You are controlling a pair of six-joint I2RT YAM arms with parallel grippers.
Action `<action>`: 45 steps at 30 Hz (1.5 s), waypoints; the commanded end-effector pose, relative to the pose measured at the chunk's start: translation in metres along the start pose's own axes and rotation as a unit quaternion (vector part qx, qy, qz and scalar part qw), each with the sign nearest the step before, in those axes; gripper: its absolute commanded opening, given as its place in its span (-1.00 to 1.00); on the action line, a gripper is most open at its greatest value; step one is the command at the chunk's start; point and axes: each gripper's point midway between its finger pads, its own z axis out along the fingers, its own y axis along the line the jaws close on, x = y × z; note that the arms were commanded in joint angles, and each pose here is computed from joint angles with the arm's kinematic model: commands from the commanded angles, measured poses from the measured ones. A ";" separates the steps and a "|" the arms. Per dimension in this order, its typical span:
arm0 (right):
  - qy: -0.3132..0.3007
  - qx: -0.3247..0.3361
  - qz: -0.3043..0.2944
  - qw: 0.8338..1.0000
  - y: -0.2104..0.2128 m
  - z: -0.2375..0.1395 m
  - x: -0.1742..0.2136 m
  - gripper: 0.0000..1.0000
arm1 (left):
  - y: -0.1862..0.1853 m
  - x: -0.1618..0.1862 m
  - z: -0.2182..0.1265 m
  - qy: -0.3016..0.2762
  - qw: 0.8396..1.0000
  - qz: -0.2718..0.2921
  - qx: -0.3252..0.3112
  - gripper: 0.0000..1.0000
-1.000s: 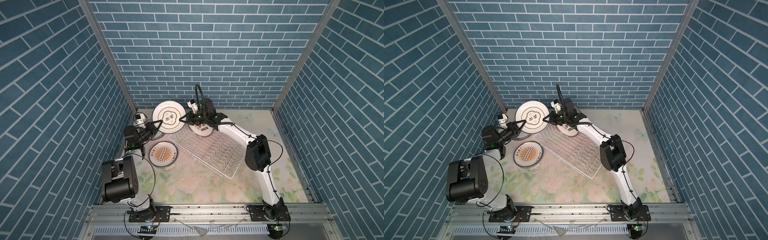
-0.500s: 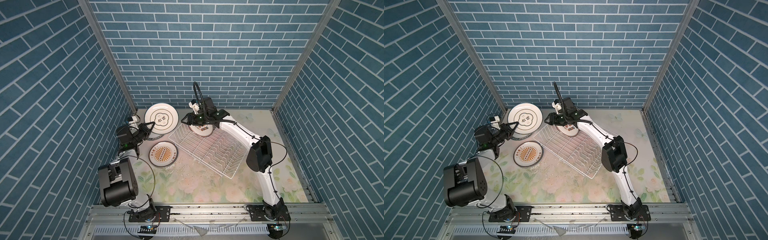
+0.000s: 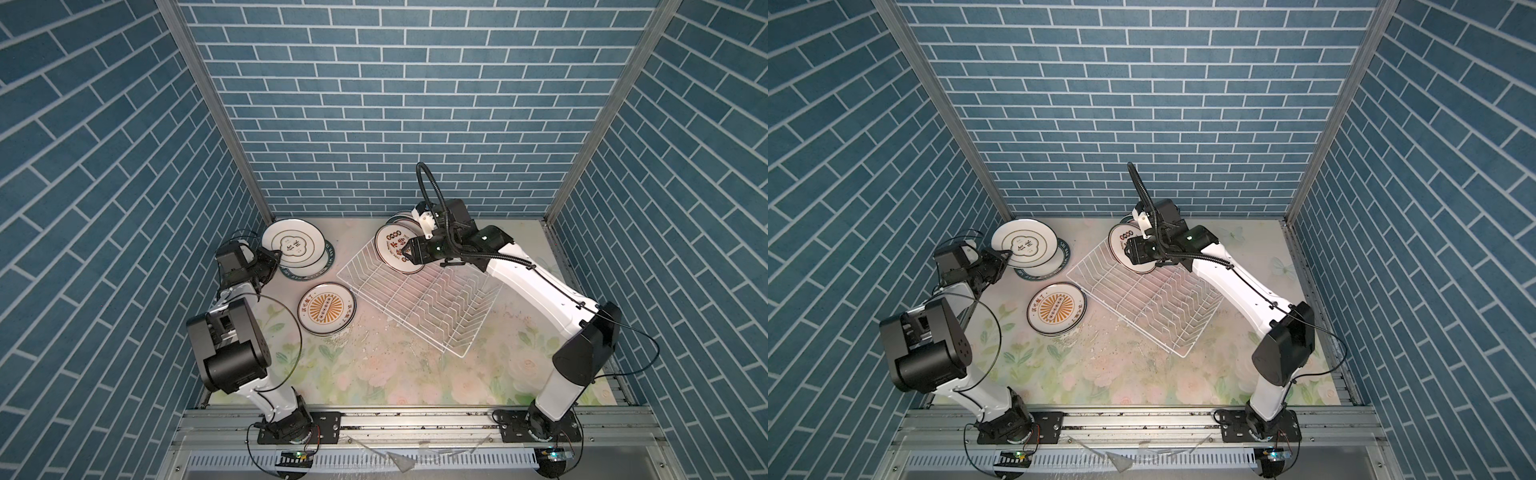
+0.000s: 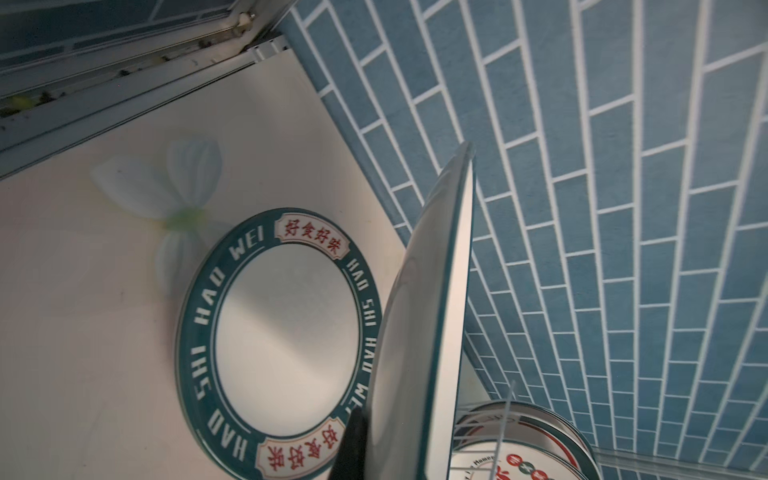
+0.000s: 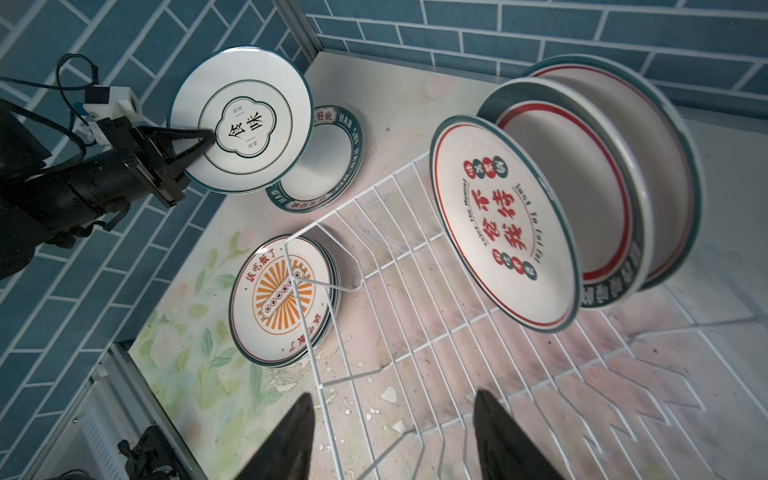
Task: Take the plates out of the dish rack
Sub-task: 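Lower the white plate onto the green-rim plate with left while right returns to rack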
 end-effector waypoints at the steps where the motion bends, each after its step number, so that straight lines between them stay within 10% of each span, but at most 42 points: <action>1: 0.001 0.041 -0.028 0.999 -0.016 -0.012 0.014 0.24 | 0.013 -0.008 0.010 -0.002 1.000 0.010 -0.028 -1.00; 21: 0.013 0.049 -0.024 0.998 -0.027 -0.019 0.043 0.24 | 0.046 -0.001 0.047 0.054 0.992 0.013 -0.114 -0.83; 45: 0.025 0.045 -0.026 0.998 -0.031 -0.017 0.049 0.25 | 0.063 0.027 0.063 0.138 0.959 0.056 -0.240 -0.11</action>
